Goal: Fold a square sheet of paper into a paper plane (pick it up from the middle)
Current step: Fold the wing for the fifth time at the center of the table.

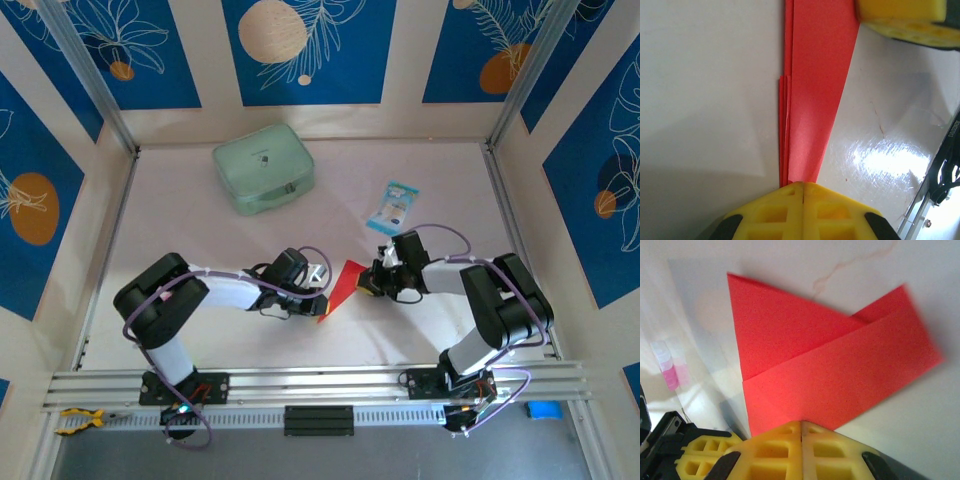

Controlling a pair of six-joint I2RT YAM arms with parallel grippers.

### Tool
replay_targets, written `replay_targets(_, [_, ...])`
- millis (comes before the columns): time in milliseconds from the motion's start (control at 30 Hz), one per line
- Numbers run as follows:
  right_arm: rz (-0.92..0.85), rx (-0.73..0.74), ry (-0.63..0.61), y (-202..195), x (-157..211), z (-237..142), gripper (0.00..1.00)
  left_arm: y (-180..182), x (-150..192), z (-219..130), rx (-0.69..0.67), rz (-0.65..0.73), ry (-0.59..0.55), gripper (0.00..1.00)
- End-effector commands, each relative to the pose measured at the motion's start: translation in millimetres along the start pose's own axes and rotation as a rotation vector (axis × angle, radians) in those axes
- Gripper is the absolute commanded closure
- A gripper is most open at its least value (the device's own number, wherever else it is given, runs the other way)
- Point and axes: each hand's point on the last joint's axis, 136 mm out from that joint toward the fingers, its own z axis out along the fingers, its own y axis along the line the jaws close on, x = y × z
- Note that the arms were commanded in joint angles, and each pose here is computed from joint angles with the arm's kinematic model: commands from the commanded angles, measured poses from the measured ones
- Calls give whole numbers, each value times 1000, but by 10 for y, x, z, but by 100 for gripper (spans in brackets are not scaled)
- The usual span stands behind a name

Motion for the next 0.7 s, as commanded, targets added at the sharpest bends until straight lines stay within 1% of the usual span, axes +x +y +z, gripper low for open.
replay_targets(0, [20, 76, -76, -133, -202, -124, 94, 316, 299, 45, -98, -81, 94, 100])
replay_targets(67, [17, 89, -98, -125, -267, -180, 93, 316, 298, 39, -98, -81, 91, 100])
replay_targets(200, [60, 151, -140, -256, -379, -293, 93, 312, 303, 34, -98, -79, 90, 100])
replay_targets(300, [67, 182, -169, -306, -403, -360, 91, 295, 299, 18, -96, -76, 86, 100])
replay_targets(333, [64, 173, -174, -283, -394, -374, 90, 292, 294, 9, -95, -76, 83, 100])
replay_targets(533, [26, 101, -164, -88, -176, -414, 86, 176, 245, -73, -97, -72, 43, 100])
replay_targets(600, [20, 77, -141, -37, -71, -379, 85, 103, 182, -117, -94, -74, 8, 100])
replay_targets(667, [21, 82, -126, -37, 19, -341, 84, 36, 129, -141, -80, -90, -31, 99])
